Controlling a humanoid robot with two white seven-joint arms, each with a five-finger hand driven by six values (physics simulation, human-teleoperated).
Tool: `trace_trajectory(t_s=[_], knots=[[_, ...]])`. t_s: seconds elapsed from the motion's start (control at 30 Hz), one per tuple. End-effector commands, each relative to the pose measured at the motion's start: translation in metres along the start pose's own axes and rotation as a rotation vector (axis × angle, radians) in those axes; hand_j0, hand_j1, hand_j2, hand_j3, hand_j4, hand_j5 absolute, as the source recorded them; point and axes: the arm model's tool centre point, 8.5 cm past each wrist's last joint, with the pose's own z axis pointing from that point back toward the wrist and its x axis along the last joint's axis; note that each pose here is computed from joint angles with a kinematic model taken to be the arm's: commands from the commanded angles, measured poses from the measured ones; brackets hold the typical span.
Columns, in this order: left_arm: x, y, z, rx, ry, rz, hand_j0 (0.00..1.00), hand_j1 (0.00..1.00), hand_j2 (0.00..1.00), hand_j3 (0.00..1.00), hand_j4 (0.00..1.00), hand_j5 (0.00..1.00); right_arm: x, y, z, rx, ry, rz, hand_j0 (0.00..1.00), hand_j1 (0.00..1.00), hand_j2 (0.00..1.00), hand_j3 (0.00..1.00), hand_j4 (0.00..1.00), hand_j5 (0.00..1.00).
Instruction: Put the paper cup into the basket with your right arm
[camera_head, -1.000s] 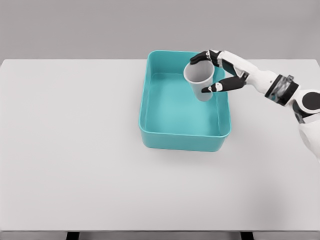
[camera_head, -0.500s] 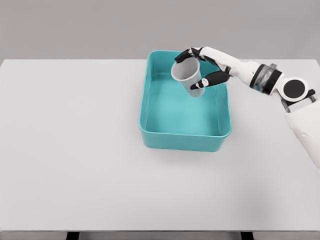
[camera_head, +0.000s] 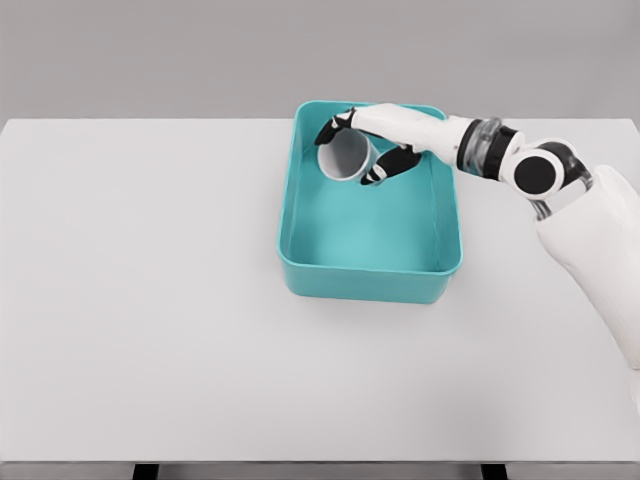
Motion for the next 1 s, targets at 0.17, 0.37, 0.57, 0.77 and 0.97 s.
trace_trajectory(t_s=[0.17, 0.37, 0.57, 0.77, 0.97], knots=[[0.0, 0.0, 0.0, 0.0, 0.0, 0.001, 1.0, 1.0, 1.0, 1.0, 1.0, 1.0, -0.004, 0.001, 0.0, 0.039, 0.095, 0.158, 0.69, 0.69, 0.69, 0.69, 0.69, 0.69], [0.0, 0.0, 0.0, 0.0, 0.0, 0.001, 1.0, 1.0, 1.0, 1.0, 1.0, 1.0, -0.001, 0.008, -0.009, 0.058, 0.104, 0.191, 1.0, 1.0, 1.0, 1.0, 1.0, 1.0], [0.001, 0.0, 0.0, 0.0, -0.002, 0.001, 1.0, 1.0, 1.0, 1.0, 1.0, 1.0, 0.0, 0.011, -0.012, 0.06, 0.102, 0.178, 1.0, 1.0, 1.0, 1.0, 1.0, 1.0], [0.001, 0.0, 0.0, 0.0, -0.002, 0.001, 1.0, 1.0, 1.0, 1.0, 1.0, 1.0, -0.001, -0.005, 0.0, -0.006, 0.057, 0.105, 1.0, 1.0, 1.0, 1.0, 1.0, 1.0], [0.001, 0.0, 0.0, 0.0, 0.0, 0.001, 1.0, 1.0, 1.0, 1.0, 1.0, 1.0, -0.019, -0.074, 0.095, -0.365, -0.13, -0.162, 1.0, 1.0, 1.0, 1.0, 1.0, 1.0]])
